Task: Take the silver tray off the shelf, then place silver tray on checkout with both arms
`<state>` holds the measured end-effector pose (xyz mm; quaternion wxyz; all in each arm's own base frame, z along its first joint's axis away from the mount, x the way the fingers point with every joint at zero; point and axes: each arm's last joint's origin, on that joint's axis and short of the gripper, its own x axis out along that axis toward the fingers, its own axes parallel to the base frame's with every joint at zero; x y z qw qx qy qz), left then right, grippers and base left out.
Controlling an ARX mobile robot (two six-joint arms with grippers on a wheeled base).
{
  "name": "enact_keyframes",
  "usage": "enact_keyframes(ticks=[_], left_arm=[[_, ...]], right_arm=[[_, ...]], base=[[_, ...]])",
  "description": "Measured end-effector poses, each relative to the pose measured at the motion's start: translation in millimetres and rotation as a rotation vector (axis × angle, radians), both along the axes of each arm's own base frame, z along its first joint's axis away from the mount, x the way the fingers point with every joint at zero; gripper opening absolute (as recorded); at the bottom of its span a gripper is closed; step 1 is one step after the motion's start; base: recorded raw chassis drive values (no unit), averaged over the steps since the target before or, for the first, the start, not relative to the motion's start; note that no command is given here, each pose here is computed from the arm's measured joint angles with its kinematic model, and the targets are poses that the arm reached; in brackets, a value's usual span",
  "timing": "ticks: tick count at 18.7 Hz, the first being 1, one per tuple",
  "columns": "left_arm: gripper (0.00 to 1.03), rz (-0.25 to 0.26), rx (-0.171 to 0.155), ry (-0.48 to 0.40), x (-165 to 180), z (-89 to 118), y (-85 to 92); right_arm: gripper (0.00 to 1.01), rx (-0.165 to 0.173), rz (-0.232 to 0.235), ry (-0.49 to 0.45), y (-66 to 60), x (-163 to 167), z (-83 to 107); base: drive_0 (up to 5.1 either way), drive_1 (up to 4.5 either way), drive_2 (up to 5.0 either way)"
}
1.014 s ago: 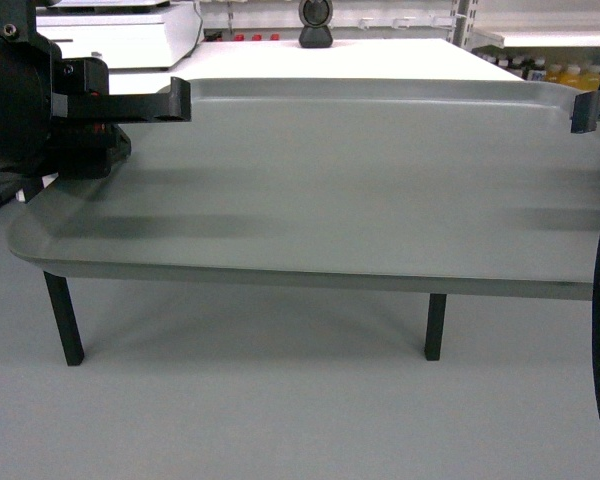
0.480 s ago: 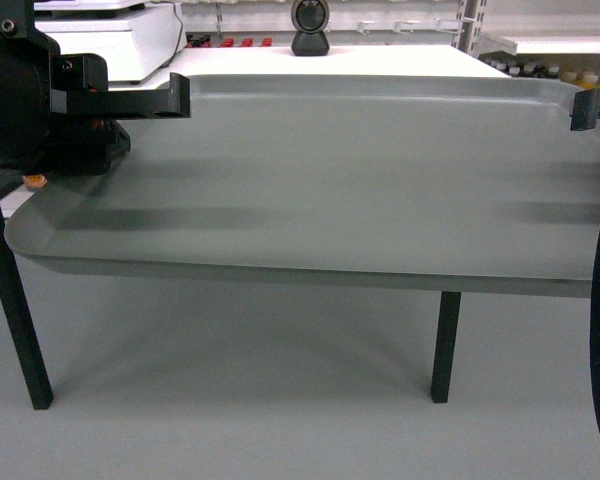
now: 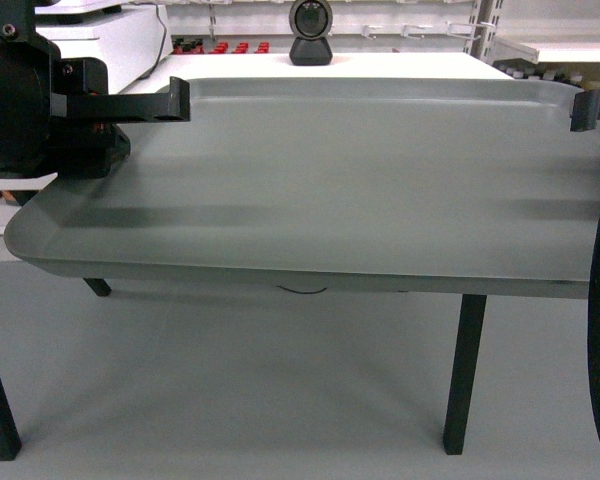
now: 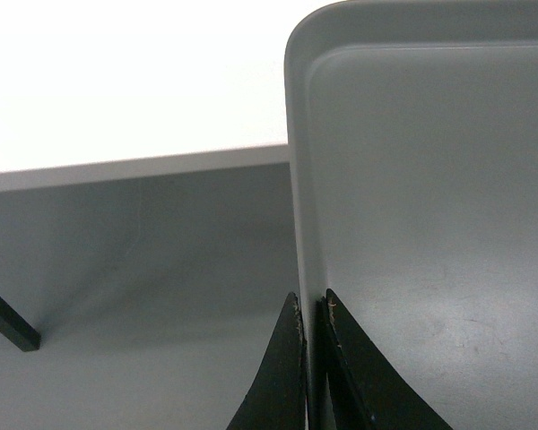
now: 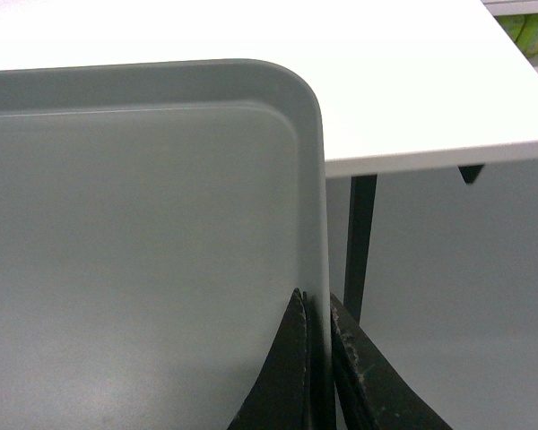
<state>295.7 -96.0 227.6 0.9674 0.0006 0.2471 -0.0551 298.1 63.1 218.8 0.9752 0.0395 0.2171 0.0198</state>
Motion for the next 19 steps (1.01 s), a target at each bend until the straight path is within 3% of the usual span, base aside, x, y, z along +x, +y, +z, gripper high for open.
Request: enact_keyframes(ticks=[19], left_arm=[[0.03,0.000,0.001,0.001,0.2,-0.5,-0.2]], right_arm=[[0.03,0.000,0.000,0.002,0.0,0.1,-0.4]], base=[[-0.1,4.16,-4.3]])
